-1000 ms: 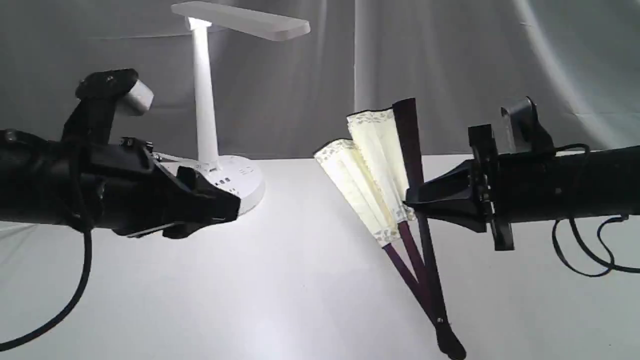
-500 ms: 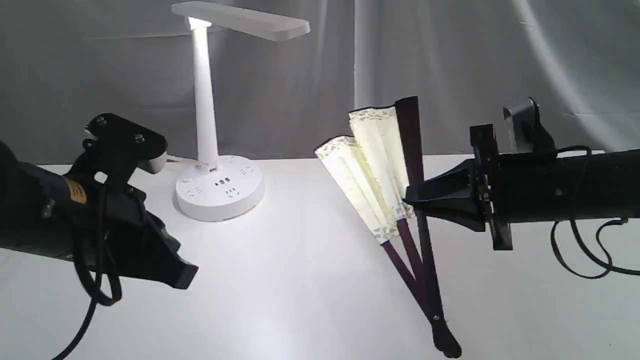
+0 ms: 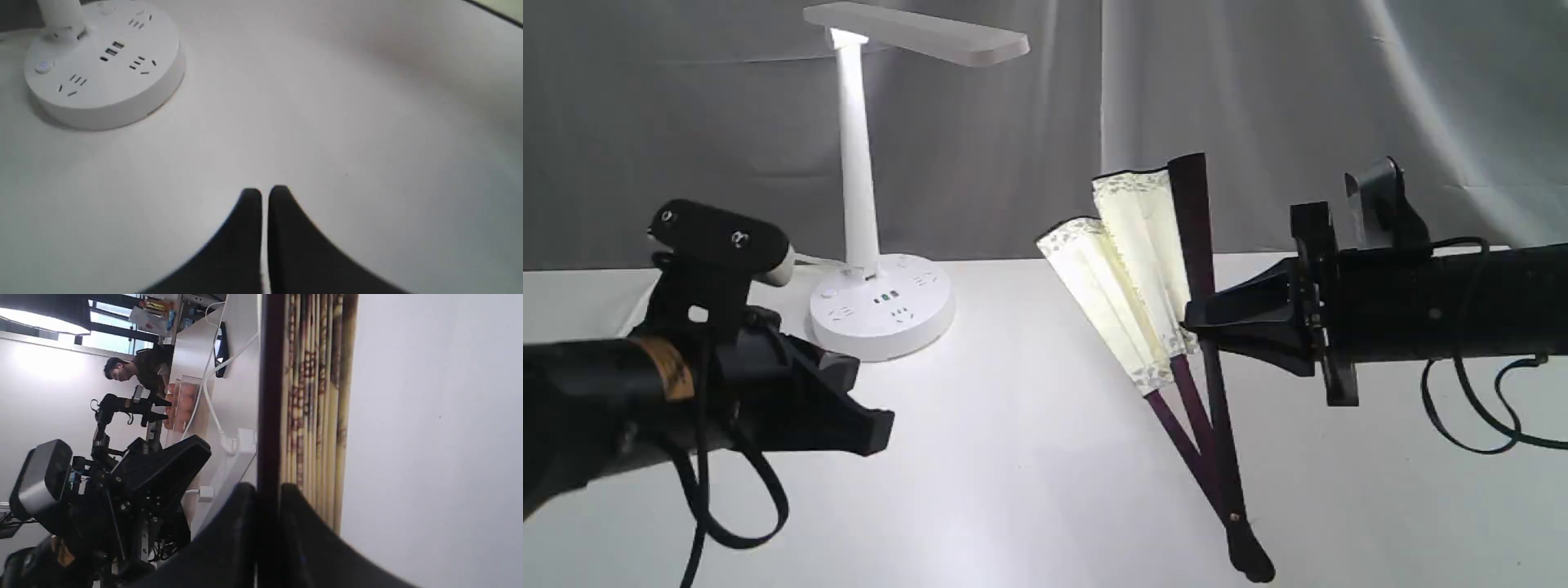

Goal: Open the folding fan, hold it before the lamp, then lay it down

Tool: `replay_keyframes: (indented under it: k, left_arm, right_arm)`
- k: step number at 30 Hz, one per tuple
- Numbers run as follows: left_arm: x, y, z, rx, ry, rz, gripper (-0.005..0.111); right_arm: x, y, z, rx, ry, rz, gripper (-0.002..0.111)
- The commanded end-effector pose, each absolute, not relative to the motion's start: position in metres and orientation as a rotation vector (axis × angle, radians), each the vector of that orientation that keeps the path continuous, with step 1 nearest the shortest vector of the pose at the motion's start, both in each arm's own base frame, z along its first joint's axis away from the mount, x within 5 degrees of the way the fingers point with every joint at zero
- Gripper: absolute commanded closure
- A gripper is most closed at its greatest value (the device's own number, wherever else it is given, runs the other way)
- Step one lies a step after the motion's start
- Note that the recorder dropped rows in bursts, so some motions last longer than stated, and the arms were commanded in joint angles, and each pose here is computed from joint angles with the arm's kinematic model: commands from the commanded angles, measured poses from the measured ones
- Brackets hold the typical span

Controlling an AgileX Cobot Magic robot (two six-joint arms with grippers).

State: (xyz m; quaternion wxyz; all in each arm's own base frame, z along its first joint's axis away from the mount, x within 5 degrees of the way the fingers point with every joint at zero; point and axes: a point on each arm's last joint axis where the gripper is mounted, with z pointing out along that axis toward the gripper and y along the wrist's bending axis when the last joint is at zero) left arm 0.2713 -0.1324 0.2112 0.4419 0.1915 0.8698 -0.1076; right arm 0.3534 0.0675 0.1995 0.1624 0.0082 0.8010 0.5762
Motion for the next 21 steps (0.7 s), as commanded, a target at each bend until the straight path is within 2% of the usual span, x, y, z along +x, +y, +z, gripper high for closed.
replay_keyframes:
  k: [1,5,11,14,17,21]
  left_arm:
    - [0.260,-0.129,0.200,0.357,1.996,-0.364,0.107]
    - [0.244,-0.125,0.196,0.298,1.820,-0.485,0.107]
    - [0.233,-0.134,0.194,0.292,1.807,-0.694,0.107]
    - [0.234,-0.136,0.191,0.201,1.813,-0.794,0.105]
    - [0.238,-0.139,0.183,0.122,1.820,-0.877,0.101]
    - [0.242,-0.142,0.166,0.078,1.855,-0.917,0.089]
  right_arm:
    - [0.352,0.068,0.206,-0.002,2.254,1.654,0.108]
    - [0.352,0.068,0.206,-0.036,2.243,1.639,0.108]
    - [0.352,0.068,0.206,-0.060,2.235,1.627,0.108]
    - [0.352,0.068,0.206,-0.063,2.234,1.626,0.108]
    - [0.352,0.068,0.206,-0.063,2.234,1.626,0.108]
    - [0.352,0.068,0.206,-0.084,2.226,1.616,0.108]
